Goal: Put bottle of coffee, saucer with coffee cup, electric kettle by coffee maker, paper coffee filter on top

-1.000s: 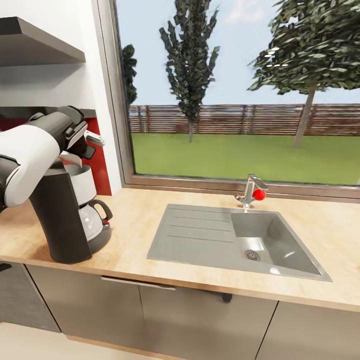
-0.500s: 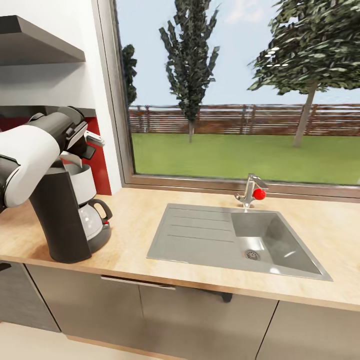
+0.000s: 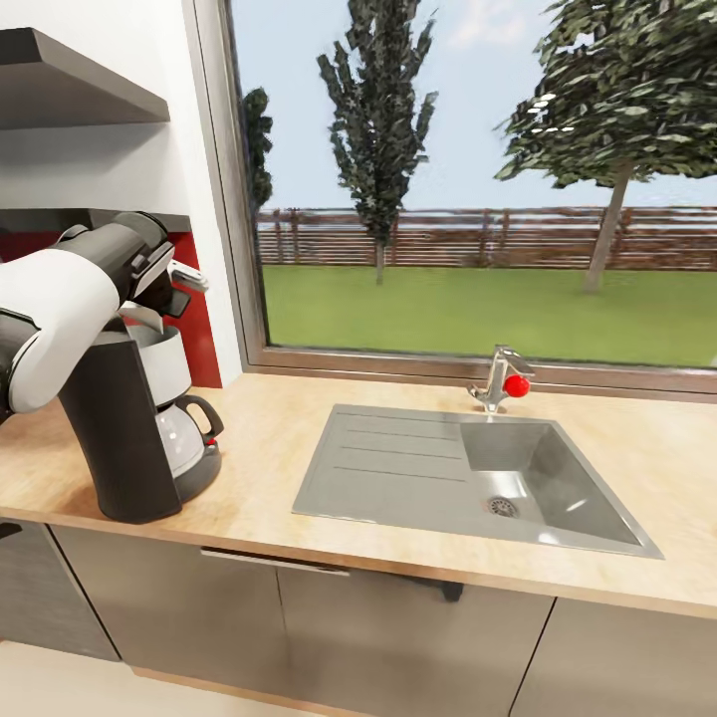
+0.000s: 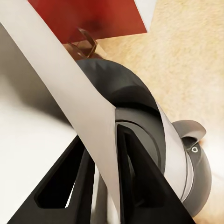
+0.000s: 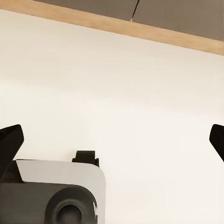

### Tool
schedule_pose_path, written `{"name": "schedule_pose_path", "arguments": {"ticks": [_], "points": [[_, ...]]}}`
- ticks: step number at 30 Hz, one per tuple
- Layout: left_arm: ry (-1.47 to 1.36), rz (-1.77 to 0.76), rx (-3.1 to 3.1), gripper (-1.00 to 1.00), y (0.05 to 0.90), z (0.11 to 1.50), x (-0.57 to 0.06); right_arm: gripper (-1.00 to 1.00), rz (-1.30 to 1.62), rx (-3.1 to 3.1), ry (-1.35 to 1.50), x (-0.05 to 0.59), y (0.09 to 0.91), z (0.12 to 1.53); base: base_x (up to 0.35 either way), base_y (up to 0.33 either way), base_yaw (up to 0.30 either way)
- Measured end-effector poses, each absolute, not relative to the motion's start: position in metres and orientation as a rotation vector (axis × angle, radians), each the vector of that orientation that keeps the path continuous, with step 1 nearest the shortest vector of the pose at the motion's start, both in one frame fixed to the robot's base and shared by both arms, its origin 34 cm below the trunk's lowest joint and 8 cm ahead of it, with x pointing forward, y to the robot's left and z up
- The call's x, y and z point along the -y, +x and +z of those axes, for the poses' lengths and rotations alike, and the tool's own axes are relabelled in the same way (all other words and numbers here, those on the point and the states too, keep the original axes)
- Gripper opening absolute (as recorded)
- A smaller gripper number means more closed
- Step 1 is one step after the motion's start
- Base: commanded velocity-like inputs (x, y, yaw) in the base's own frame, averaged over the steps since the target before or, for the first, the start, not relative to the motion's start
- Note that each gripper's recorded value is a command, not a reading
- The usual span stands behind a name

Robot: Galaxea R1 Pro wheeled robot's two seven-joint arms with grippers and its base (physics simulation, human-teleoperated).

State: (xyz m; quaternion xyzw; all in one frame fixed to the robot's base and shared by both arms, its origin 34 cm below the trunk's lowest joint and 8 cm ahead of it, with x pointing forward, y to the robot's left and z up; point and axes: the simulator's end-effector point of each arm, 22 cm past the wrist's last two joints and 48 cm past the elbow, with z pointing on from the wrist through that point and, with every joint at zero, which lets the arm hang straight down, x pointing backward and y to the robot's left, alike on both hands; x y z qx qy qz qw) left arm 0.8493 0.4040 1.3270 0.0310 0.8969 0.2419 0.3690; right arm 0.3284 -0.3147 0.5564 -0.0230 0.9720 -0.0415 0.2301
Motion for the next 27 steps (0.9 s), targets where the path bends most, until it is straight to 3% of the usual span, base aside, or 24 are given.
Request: {"name": "schedule_pose_path", "arguments": {"ticks": [27], "points": [[0.08, 0.621, -2.302, -1.0, 0.8498, 1.3218, -0.404, 1.0, -0.114, -2.674, -0.063, 0.3146, 0.3289, 0.551, 0.0, 0.0, 0.0]]}}
